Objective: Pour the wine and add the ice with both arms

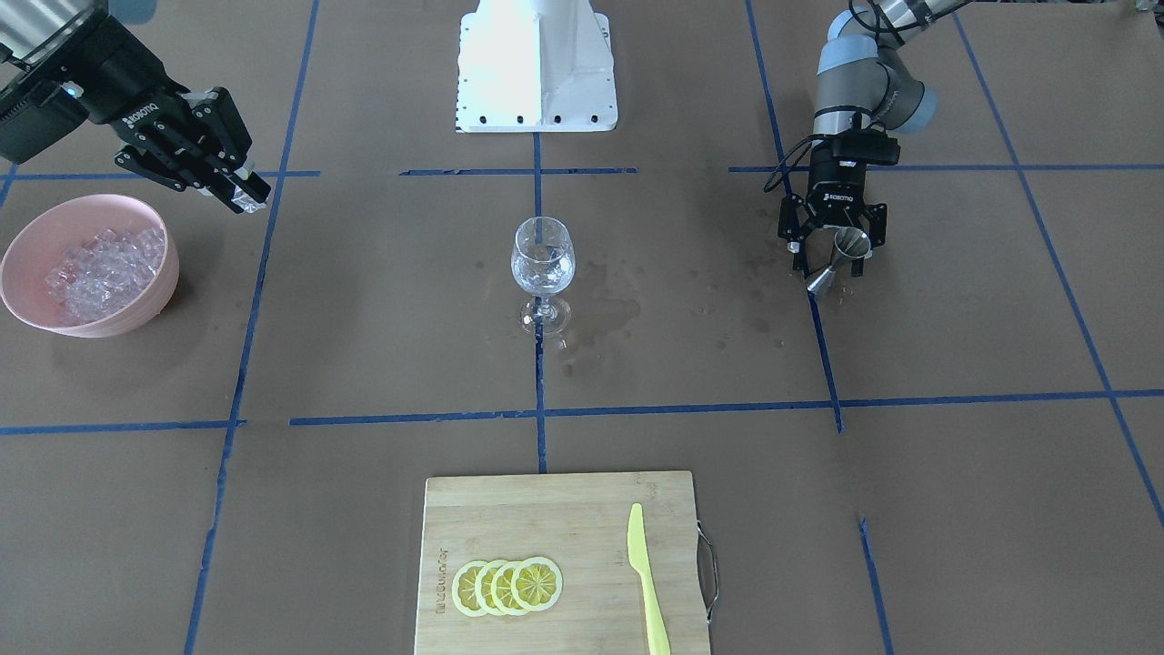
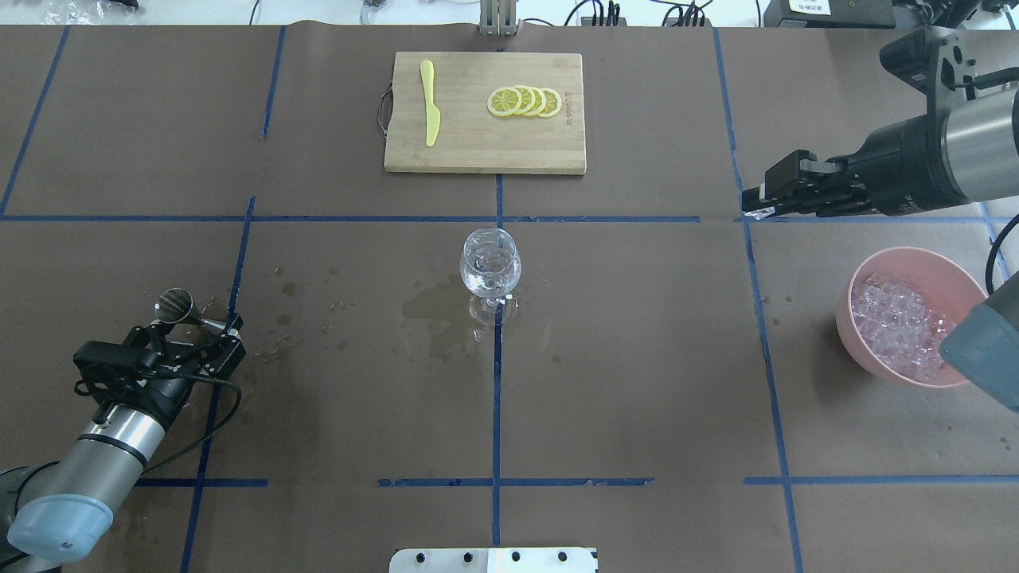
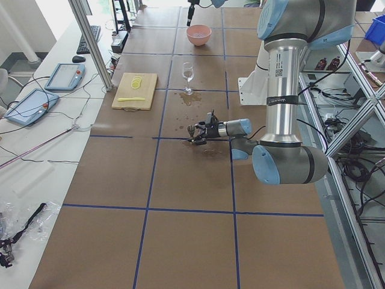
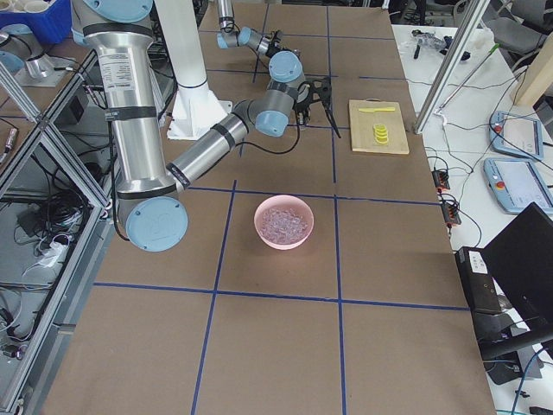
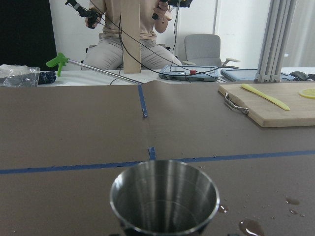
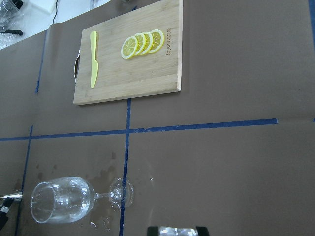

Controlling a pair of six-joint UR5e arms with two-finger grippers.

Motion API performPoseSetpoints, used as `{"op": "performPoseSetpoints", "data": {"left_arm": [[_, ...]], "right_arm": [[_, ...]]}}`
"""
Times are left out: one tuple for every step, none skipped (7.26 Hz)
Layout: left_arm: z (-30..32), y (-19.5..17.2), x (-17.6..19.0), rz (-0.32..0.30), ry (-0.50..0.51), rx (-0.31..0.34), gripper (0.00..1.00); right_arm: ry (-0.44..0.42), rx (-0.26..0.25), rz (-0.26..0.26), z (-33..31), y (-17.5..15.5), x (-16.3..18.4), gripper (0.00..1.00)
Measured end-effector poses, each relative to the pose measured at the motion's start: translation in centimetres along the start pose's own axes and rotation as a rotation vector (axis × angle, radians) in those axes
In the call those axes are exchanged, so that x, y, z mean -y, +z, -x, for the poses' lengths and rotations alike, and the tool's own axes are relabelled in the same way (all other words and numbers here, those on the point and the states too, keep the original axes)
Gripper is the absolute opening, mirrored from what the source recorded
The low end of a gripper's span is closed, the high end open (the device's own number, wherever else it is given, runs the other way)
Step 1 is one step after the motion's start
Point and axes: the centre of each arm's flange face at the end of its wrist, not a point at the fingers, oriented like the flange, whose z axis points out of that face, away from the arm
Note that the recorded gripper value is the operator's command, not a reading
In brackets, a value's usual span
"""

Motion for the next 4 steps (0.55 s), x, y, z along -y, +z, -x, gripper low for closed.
{"op": "performPoseSetpoints", "data": {"left_arm": [[0.0,-0.1,0.1,0.025,-0.002,-0.014,1.00],[-0.1,-0.3,0.1,0.055,-0.004,-0.029,1.00],[0.2,-1.0,0.5,0.091,-0.004,-0.047,1.00],[1.1,-2.1,1.5,0.126,-0.001,-0.061,1.00]], "right_arm": [[-0.005,0.004,0.001,0.4,0.1,0.0,0.00],[-0.011,0.007,-0.002,0.9,0.4,0.0,0.00],[-0.019,0.008,-0.006,1.4,0.9,-0.2,0.00],[-0.023,0.012,-0.006,1.8,1.3,-0.5,0.00]]}}
